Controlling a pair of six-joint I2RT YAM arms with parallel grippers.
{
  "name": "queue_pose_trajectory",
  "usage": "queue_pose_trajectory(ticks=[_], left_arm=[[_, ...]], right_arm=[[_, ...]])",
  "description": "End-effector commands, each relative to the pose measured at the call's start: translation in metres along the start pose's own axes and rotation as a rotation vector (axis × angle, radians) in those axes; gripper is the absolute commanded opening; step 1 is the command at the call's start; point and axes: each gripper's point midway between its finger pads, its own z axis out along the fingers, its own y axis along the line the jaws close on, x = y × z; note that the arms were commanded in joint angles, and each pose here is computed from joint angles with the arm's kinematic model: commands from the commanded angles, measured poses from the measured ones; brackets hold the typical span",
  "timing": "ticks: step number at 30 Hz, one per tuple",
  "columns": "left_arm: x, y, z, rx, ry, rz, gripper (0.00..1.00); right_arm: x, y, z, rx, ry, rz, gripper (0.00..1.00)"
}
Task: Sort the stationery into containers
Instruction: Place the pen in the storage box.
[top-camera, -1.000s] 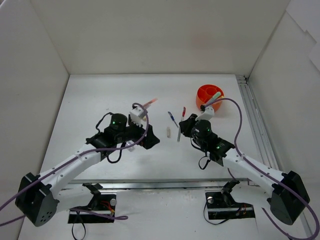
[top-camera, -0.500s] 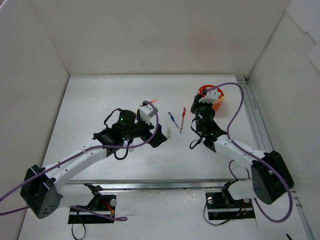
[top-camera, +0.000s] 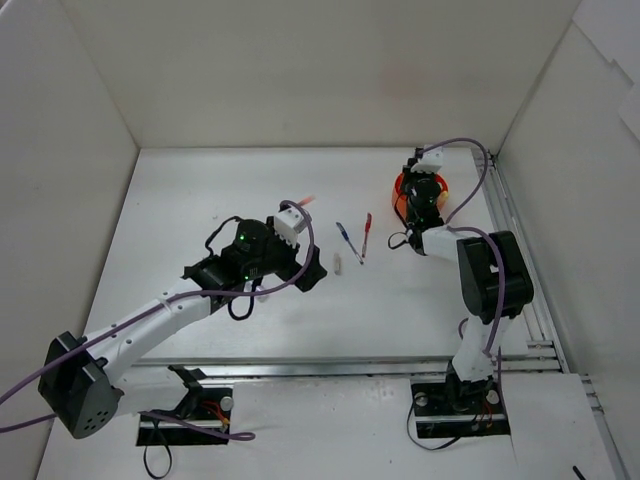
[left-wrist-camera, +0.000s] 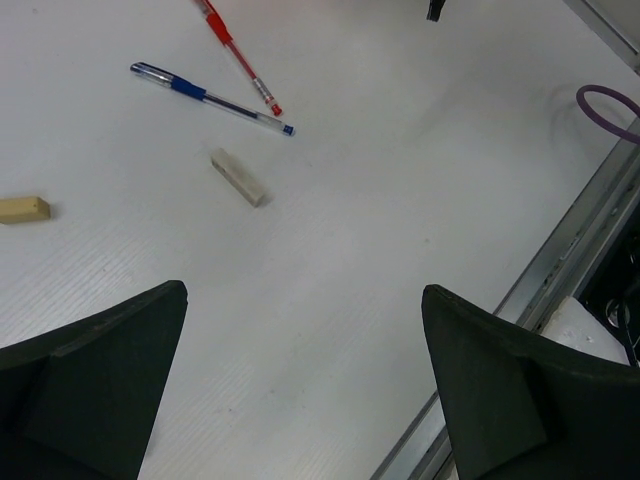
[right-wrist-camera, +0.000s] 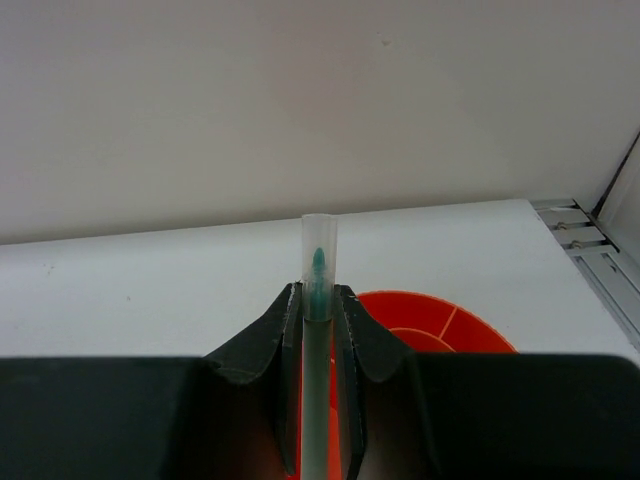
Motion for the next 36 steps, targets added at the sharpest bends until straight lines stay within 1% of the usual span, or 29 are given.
queue_pose_trajectory(ticks=[1,7,15,21,23,24,26,27,29,30,31,32,33,34,35,36], left_arm=[[-0.047,-0.005,-0.016,-0.013,-0.131,0.056,0.99],[-0.048,0.001,-0.015,-0.046,-0.124,0.064,0.99],[-0.047,0.002,-0.013,-0.049,-0.108,0.071,0.99],[-0.048,0.006,-0.014,-0.060,-0.114,0.069,0.99],[-0.049,0.006,-0.013,-0.058,-0.115,0.069,0.99],[-0.048,0.006,-0.013,-0.059,-0.112,0.069,0.99],[-0.047,0.006,-0.014,-0.059,-0.111,0.066,0.99],[-0.048,0.006,-0.015,-0.060,-0.112,0.063,0.99],[-0.048,0.005,-0.016,-0.056,-0.116,0.062,0.99],[-0.048,0.004,-0.016,-0.052,-0.120,0.063,0.99],[-0.048,0.003,-0.016,-0.046,-0.121,0.062,0.99],[-0.048,0.002,-0.016,-0.037,-0.123,0.064,1.00],[-0.048,0.001,-0.016,-0.036,-0.124,0.059,0.99],[-0.048,0.001,-0.017,-0.036,-0.124,0.053,0.99],[-0.045,0.003,-0.018,-0.046,-0.122,0.047,0.99],[-0.047,0.004,-0.021,-0.055,-0.132,0.044,0.99]], right_arm=[[-0.091,0.014,0.014,-0.070,-0.287,0.102,0.00],[-0.065,0.016,0.021,-0.086,-0.242,0.087,0.00],[-0.046,0.017,0.030,-0.080,-0.216,0.056,0.00],[-0.036,0.016,0.019,-0.084,-0.189,0.073,0.00],[-0.040,0.012,0.014,-0.075,-0.192,0.074,0.15],[-0.040,0.010,0.013,-0.067,-0.191,0.075,0.30],[-0.050,0.007,0.007,-0.060,-0.206,0.080,0.41],[-0.054,0.008,0.005,-0.063,-0.210,0.082,0.48],[-0.068,0.008,-0.003,-0.066,-0.233,0.091,0.53],[-0.072,0.007,-0.006,-0.060,-0.239,0.094,0.58],[-0.087,0.008,-0.015,-0.061,-0.262,0.105,0.61],[-0.091,0.008,-0.020,-0.054,-0.269,0.101,0.65],[-0.100,0.009,-0.025,-0.053,-0.284,0.095,0.72],[-0.111,0.016,-0.036,-0.067,-0.297,0.090,0.76],[-0.117,0.018,-0.042,-0.061,-0.300,0.061,0.83],[-0.122,0.023,-0.047,-0.072,-0.300,0.052,0.88]])
